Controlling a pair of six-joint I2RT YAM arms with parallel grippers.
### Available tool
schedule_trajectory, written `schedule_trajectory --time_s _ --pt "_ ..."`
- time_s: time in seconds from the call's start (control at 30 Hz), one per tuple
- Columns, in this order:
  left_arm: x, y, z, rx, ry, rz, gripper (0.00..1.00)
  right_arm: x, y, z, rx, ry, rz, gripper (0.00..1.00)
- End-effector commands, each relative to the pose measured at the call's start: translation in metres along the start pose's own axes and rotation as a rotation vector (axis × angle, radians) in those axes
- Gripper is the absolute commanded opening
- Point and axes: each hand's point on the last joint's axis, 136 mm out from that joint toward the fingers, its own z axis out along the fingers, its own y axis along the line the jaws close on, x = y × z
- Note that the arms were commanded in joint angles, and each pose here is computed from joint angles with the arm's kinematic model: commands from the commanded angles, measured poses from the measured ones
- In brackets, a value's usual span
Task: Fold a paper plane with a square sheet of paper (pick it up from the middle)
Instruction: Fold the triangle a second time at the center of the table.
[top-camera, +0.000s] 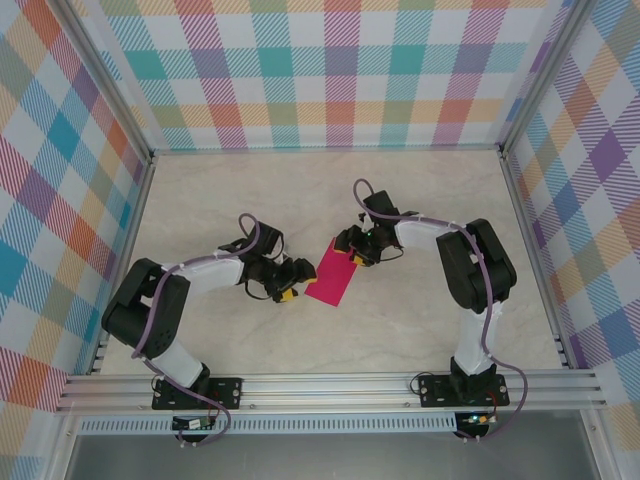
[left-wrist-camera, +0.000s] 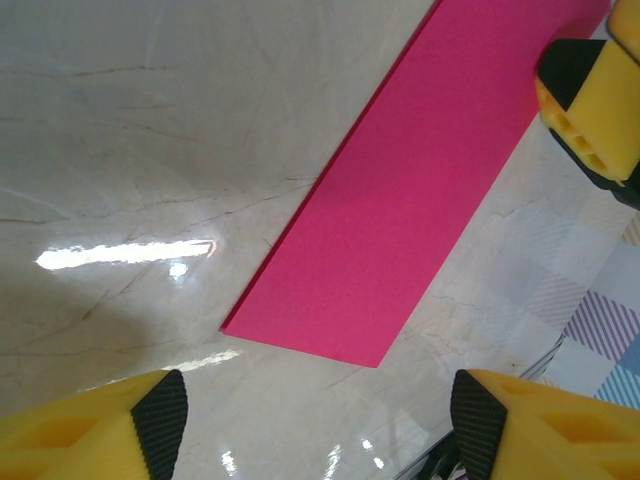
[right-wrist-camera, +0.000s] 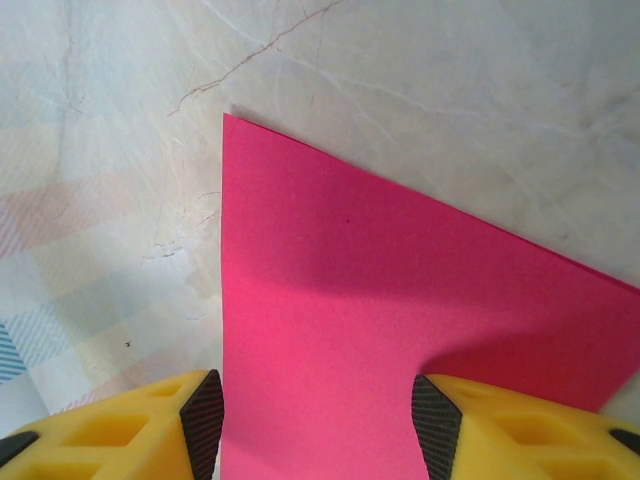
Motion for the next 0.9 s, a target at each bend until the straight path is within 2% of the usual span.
schedule_trajectory --time_s 0.0,0.27,0.87 --pt "0.000 -0.006 0.006 0.009 0.018 0.008 0.68 0.011 -0.054 0.022 0.132 0.036 0.068 0.57" --pt "0.000 -0.007 0.014 -0.013 0.034 0.025 0.62 0.014 -0.058 0.023 0.134 0.042 0.074 0.56" --pt "-0.003 -0.009 0.023 -0.024 0.036 0.026 0.59 0.017 -0.063 0.023 0.136 0.048 0.082 0.55"
